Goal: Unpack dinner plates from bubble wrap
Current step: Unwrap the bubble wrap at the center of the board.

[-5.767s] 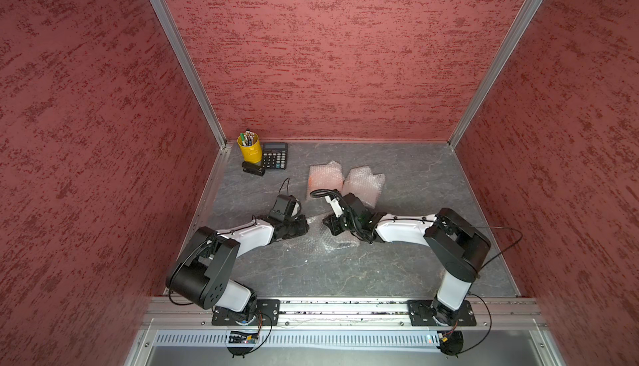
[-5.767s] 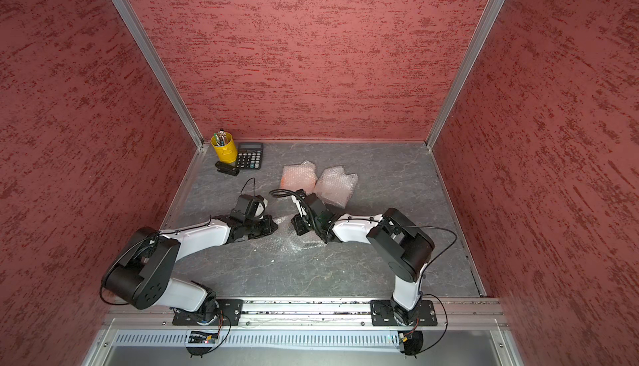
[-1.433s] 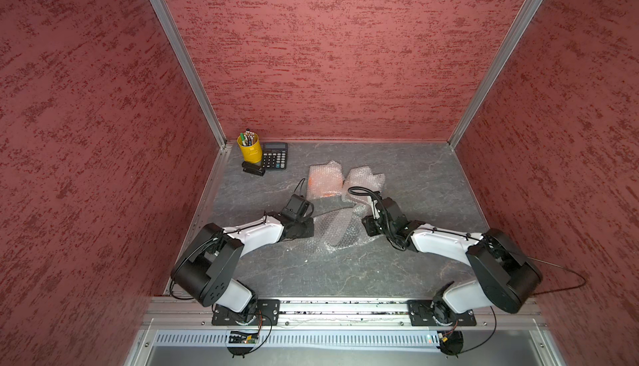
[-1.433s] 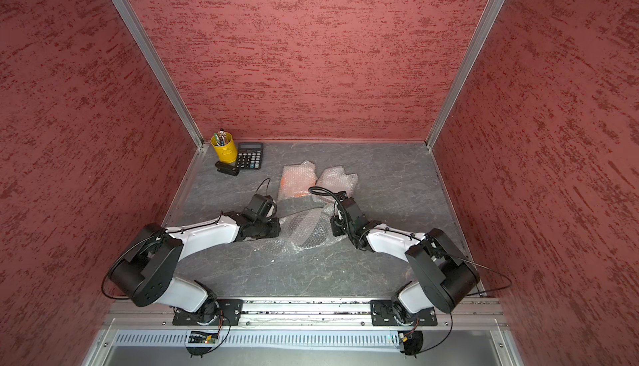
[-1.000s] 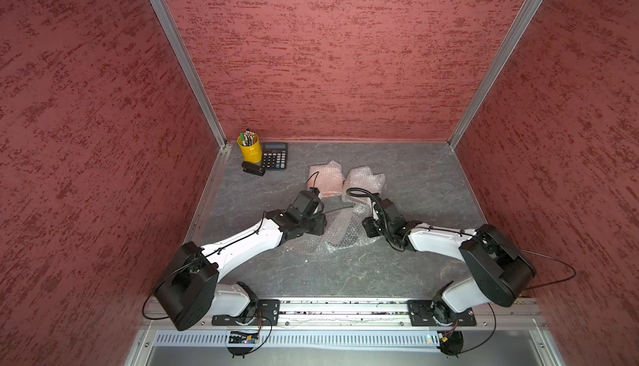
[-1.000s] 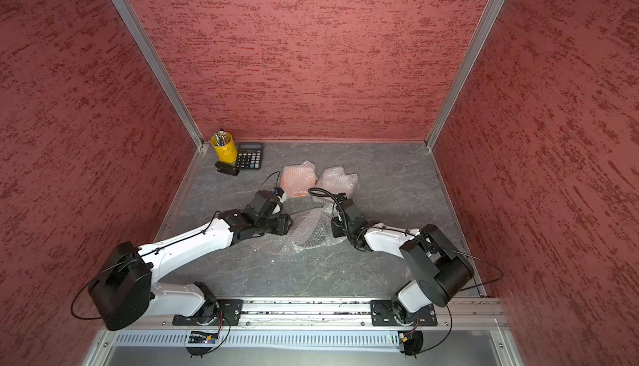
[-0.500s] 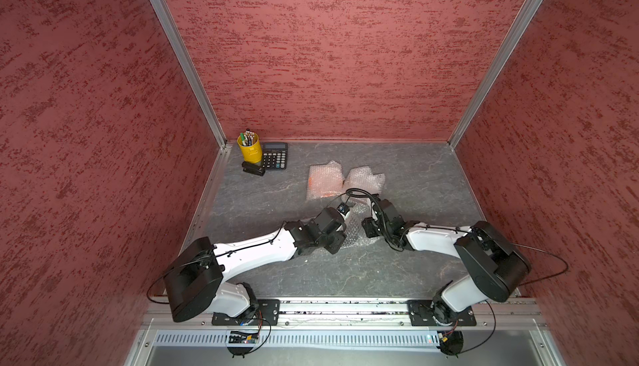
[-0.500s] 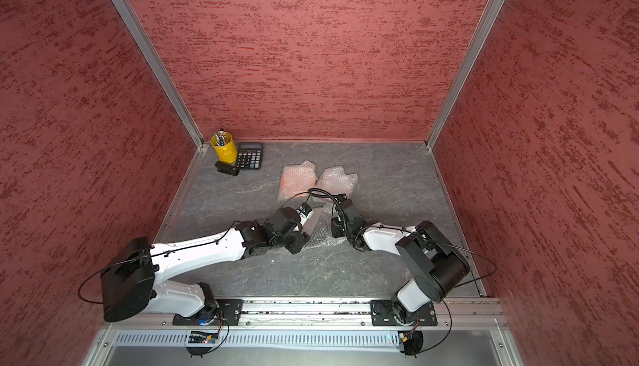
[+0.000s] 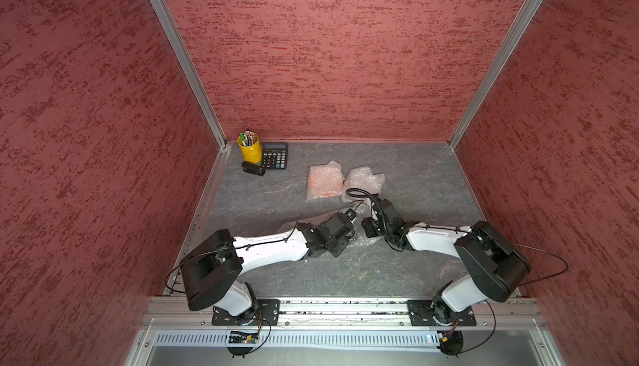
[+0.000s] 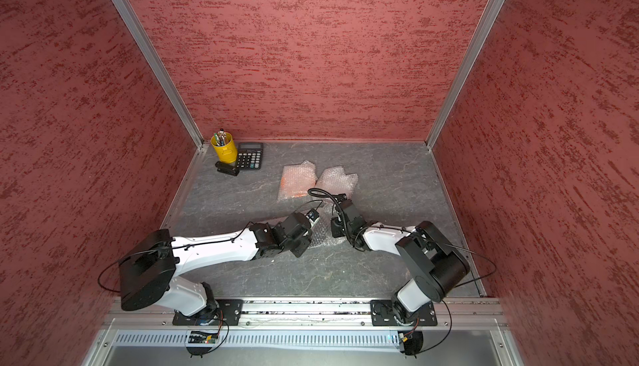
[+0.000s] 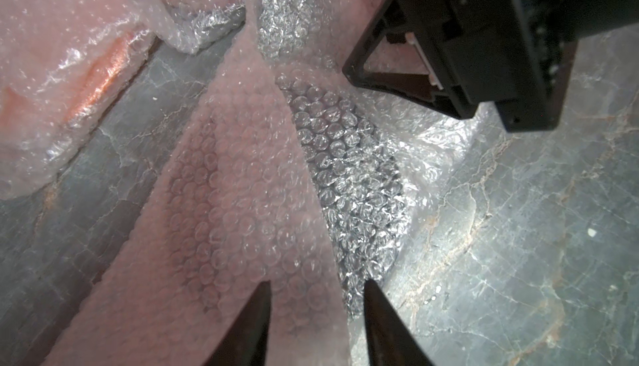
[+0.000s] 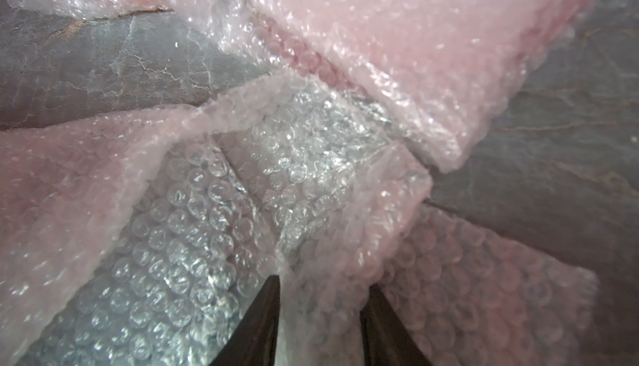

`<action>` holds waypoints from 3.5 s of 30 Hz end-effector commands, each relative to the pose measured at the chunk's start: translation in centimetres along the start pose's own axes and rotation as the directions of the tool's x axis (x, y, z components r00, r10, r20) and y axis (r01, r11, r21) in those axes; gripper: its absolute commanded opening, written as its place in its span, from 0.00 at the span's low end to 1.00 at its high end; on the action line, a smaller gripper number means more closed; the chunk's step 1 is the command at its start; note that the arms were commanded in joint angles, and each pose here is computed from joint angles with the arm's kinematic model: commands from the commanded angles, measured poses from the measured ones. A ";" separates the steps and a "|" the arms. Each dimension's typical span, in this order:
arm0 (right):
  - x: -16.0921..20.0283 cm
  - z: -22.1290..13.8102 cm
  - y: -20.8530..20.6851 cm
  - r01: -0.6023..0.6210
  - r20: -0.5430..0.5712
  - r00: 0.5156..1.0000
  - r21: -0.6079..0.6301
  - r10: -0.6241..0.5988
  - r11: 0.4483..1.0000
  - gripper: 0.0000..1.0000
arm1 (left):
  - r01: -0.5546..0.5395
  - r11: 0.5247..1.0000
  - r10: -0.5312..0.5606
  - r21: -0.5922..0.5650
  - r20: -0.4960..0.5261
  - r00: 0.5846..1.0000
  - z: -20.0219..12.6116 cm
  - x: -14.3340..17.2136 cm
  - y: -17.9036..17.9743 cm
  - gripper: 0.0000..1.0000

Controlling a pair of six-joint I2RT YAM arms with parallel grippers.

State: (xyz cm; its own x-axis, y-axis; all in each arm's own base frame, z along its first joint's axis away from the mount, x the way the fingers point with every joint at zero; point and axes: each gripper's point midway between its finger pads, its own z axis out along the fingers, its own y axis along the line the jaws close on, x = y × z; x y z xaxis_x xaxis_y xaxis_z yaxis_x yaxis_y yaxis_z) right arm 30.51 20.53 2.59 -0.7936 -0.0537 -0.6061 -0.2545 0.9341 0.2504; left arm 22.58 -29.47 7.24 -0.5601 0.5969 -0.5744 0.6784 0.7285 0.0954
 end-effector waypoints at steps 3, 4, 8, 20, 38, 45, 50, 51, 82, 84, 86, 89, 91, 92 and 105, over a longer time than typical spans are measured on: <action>-1.9 -0.3 0.6 -0.016 0.050 0.999 -0.011 0.016 1.000 0.40 | -0.011 0.999 0.012 -0.034 0.017 1.000 0.1 -0.7 0.2 0.17; -2.0 -0.3 0.6 -0.016 0.050 0.999 -0.012 0.017 1.000 0.40 | -0.012 0.999 0.013 -0.039 0.013 1.000 0.1 -0.6 0.3 0.12; -2.1 -0.2 0.7 -0.015 0.052 0.999 -0.017 0.015 1.000 0.40 | -0.014 0.999 0.014 -0.030 0.019 1.000 -0.4 -0.7 0.1 0.00; -2.8 0.3 1.7 0.001 0.054 0.999 -0.052 0.002 0.999 0.40 | -0.021 0.998 0.020 0.066 0.016 1.000 -3.4 -1.3 -1.9 0.00; -4.4 -1.7 1.4 -0.008 0.135 0.991 -0.034 0.013 0.999 0.50 | 0.300 0.954 -0.299 0.006 0.106 0.948 -5.0 -2.5 6.4 0.00; -5.6 -3.4 1.9 0.000 0.187 0.982 -0.054 0.010 0.999 0.51 | 0.366 0.928 -0.360 -0.067 0.084 0.929 -3.8 -1.5 10.4 0.00; -5.9 -3.9 2.4 0.017 0.194 0.981 -0.079 -0.001 0.997 0.51 | 0.398 0.909 -0.392 -0.121 0.070 0.917 -2.8 -0.7 12.9 0.00; -5.8 -3.9 2.6 0.021 0.191 0.982 -0.088 -0.004 0.996 0.51 | 0.402 0.906 -0.396 -0.131 0.071 0.916 -2.6 -0.7 13.3 0.00; -5.4 -3.1 3.6 0.035 0.162 0.987 -0.139 -0.012 0.990 0.51 | 0.493 0.869 -0.491 0.045 0.198 0.848 -5.1 -3.7 15.5 0.53; -5.6 -3.2 3.7 0.037 0.165 0.986 -0.144 -0.013 0.989 0.51 | 0.528 0.845 -0.535 0.086 0.157 0.830 -4.2 -3.1 15.4 0.50; -5.5 -3.2 3.8 0.038 0.163 0.987 -0.153 -0.012 0.987 0.51 | 0.558 0.823 -0.567 0.104 0.114 0.816 -3.0 -2.4 15.3 0.46; -5.5 -3.2 4.0 0.040 0.165 0.986 -0.162 -0.013 0.986 0.51 | 0.582 0.803 -0.592 0.125 0.057 0.804 -1.3 -1.6 14.8 0.42; -5.0 -2.5 3.8 0.037 0.141 0.990 -0.157 -0.015 0.987 0.51 | 0.600 0.790 -0.607 0.126 0.021 0.795 -0.2 -1.0 14.5 0.39; -4.9 -2.5 3.8 0.038 0.139 0.990 -0.157 -0.016 0.987 0.51 | 0.611 0.783 -0.616 0.119 0.009 0.788 0.4 -0.6 14.5 0.39; -4.9 -2.6 5.3 0.079 0.124 0.991 -0.210 -0.054 0.974 0.51 | 0.730 0.682 -0.727 -0.028 -0.123 0.675 4.5 5.3 14.3 0.39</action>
State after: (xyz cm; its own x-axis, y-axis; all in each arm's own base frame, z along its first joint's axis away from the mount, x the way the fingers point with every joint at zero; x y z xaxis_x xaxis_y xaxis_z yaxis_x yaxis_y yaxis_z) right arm 31.12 23.75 7.49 -0.7280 -0.0546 -0.6834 -0.3893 0.8535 0.3465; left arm 31.61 -17.79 2.58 -0.9273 -0.0462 -0.3715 0.0869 0.9387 -0.3335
